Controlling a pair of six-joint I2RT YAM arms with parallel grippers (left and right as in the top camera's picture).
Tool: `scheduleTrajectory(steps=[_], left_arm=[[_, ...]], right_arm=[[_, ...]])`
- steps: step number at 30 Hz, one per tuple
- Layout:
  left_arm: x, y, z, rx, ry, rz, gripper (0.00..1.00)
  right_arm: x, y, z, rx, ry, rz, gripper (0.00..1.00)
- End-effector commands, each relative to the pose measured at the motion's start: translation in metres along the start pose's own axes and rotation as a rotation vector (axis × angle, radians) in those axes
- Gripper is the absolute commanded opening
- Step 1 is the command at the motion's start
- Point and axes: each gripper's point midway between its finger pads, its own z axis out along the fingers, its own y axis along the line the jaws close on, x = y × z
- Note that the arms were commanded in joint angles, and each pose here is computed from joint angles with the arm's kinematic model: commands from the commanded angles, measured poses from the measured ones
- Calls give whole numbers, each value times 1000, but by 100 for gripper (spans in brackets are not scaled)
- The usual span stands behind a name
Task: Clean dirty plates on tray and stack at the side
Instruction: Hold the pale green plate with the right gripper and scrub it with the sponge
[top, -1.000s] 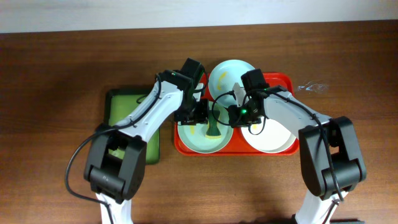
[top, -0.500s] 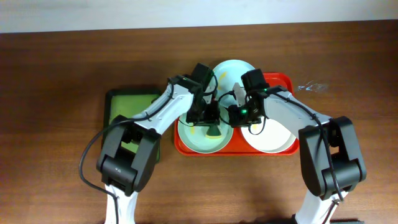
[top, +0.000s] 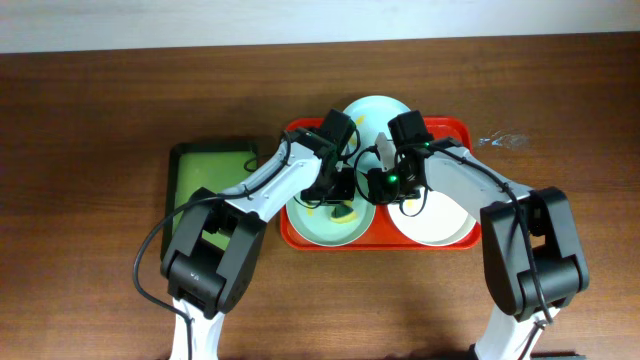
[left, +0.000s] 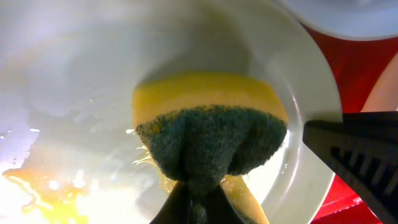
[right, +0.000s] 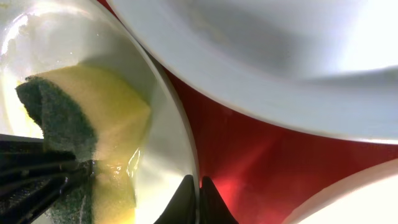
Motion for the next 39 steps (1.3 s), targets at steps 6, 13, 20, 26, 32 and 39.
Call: scheduleTrajectory(steps=[6, 13, 20, 26, 32, 39], left_arm=[[6, 89, -15, -373, -2, -145, 0], [-19, 96, -52, -429, -59, -165, 0], [-18, 13, -26, 19, 10, -115, 0], [5, 56, 3, -126, 33, -139, 0], [9, 126, -17, -513, -23, -152, 0], [-10, 76, -37, -297, -14, -163, 0]], right_arm=[[6, -1, 6, 6, 21, -14, 4], [6, -2, 6, 7, 21, -14, 4], [6, -1, 6, 7, 21, -14, 5], [8, -3, 7, 11, 25, -13, 5], [8, -3, 7, 11, 25, -12, 5], [8, -3, 7, 11, 24, -13, 5]])
